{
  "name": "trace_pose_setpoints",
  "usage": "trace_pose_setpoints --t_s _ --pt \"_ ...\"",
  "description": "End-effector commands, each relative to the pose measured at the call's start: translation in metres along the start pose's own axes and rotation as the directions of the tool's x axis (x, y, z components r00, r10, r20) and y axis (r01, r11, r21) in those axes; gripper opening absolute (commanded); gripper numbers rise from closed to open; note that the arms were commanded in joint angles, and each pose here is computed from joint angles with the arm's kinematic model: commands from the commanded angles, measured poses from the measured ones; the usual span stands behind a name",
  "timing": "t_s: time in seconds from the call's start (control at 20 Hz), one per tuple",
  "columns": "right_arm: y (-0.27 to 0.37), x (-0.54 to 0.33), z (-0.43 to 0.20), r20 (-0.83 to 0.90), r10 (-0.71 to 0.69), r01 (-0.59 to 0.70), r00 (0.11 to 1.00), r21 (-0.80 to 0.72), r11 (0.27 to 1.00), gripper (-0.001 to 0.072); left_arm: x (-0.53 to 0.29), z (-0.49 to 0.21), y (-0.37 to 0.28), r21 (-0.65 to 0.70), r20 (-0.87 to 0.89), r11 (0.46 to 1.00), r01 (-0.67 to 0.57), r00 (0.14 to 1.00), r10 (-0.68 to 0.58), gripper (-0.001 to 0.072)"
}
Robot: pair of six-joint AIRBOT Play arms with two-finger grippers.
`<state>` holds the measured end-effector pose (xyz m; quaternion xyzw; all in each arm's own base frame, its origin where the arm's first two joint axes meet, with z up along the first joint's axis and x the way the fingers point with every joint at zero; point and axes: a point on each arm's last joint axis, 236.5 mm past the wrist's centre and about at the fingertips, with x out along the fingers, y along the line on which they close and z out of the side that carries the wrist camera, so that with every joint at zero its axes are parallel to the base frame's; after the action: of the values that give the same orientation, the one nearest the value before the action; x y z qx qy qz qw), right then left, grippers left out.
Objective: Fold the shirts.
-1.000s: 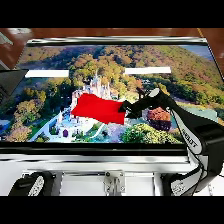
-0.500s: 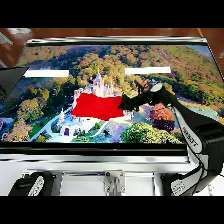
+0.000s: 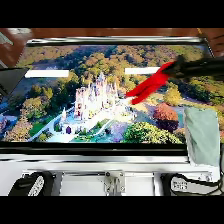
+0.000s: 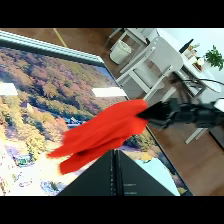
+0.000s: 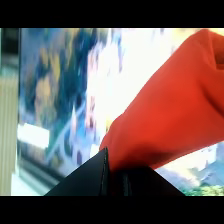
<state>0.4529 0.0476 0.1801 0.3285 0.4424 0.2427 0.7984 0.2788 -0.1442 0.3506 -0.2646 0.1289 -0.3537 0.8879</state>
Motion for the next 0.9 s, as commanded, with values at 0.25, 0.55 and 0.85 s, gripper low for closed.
trace_pose_setpoints --t_s 0.25,0.55,0.85 --pt "-0.111 -0.199 0.039 0.374 -0.296 0.22 0.879 0.233 0.947 0.0072 0.0 -0.004 -0.001 0.0 -0.018 1.0 0.004 1.0 -0.004 0.0038" --pt "-0.166 -0.221 -0.004 0.219 -0.51 0.487 0.832 0.152 0.86 0.0073 0.0 -0.006 -0.002 0.0 -0.026 1.0 0.007 1.0 -0.007 0.0038" --pt "-0.179 -0.224 -0.037 0.081 -0.573 0.556 0.816 0.163 0.815 0.0073 0.002 -0.007 0.003 -0.008 -0.031 1.0 0.003 1.0 -0.003 0.0038"
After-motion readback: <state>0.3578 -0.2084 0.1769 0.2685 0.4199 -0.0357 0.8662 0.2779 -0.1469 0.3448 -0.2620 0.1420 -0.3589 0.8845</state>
